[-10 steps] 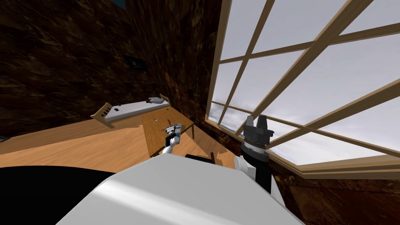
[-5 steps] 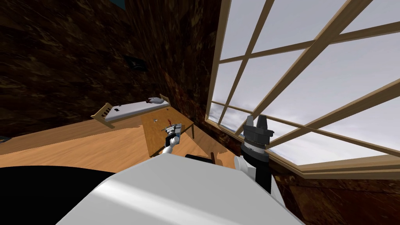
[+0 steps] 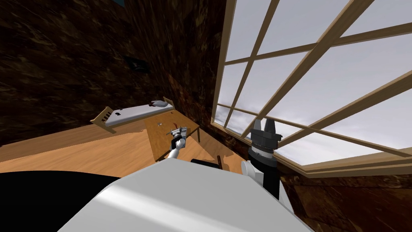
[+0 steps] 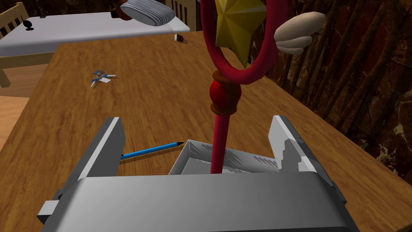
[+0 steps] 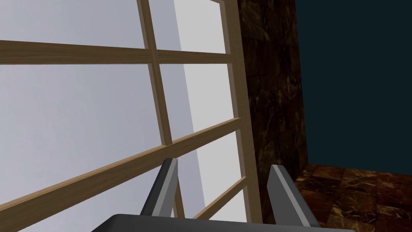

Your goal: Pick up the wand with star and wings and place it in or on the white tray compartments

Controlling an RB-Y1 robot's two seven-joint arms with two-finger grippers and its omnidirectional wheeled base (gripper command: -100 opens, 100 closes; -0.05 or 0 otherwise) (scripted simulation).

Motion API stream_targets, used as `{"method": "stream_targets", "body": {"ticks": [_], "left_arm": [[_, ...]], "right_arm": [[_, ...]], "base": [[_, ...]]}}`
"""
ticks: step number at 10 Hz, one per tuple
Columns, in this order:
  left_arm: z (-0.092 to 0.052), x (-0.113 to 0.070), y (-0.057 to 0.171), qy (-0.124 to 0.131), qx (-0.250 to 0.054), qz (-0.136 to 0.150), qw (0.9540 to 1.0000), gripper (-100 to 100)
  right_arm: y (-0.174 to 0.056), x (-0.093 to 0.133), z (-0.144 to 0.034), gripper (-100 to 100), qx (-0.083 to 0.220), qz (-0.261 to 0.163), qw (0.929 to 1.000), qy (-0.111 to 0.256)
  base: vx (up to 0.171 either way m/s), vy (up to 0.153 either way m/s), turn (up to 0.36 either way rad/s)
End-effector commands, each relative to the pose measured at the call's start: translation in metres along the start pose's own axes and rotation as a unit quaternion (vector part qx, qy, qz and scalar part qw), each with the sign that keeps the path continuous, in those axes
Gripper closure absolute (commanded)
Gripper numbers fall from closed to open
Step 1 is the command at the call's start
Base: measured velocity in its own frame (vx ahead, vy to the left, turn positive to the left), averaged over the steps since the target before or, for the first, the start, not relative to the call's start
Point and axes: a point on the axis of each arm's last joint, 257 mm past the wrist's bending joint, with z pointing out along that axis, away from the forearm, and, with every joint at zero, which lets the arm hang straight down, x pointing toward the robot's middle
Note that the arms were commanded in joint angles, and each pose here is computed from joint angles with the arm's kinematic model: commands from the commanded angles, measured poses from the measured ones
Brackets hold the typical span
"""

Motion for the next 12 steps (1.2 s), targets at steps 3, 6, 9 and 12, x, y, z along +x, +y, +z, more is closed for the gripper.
{"method": "stream_targets", "body": {"ticks": [3,6,9,12], "left_arm": [[0.007,0.013,0.008,0.0,0.009,0.003,1.0,-100],[0.012,0.025,0.015,0.001,0.015,0.003,0.9999,-100],[0.016,0.037,0.021,0.001,0.021,0.003,0.9998,-100],[0.017,0.041,0.023,0.001,0.023,0.003,0.9997,0]], "right_arm": [[0.0,0.0,0.0,0,0.0,0.0,1.0,0.0],[0.0,0.0,0.0,0,0.0,0.0,1.0,0.0],[0.0,0.0,0.0,0,0.0,0.0,1.0,0.0],[0.0,0.0,0.0,0,0.0,0.0,1.0,0.0]], "base": [[-0.063,0.033,-0.055],[-0.045,0.021,-0.049],[-0.055,0.031,-0.044],[-0.018,0.006,-0.02]]}}
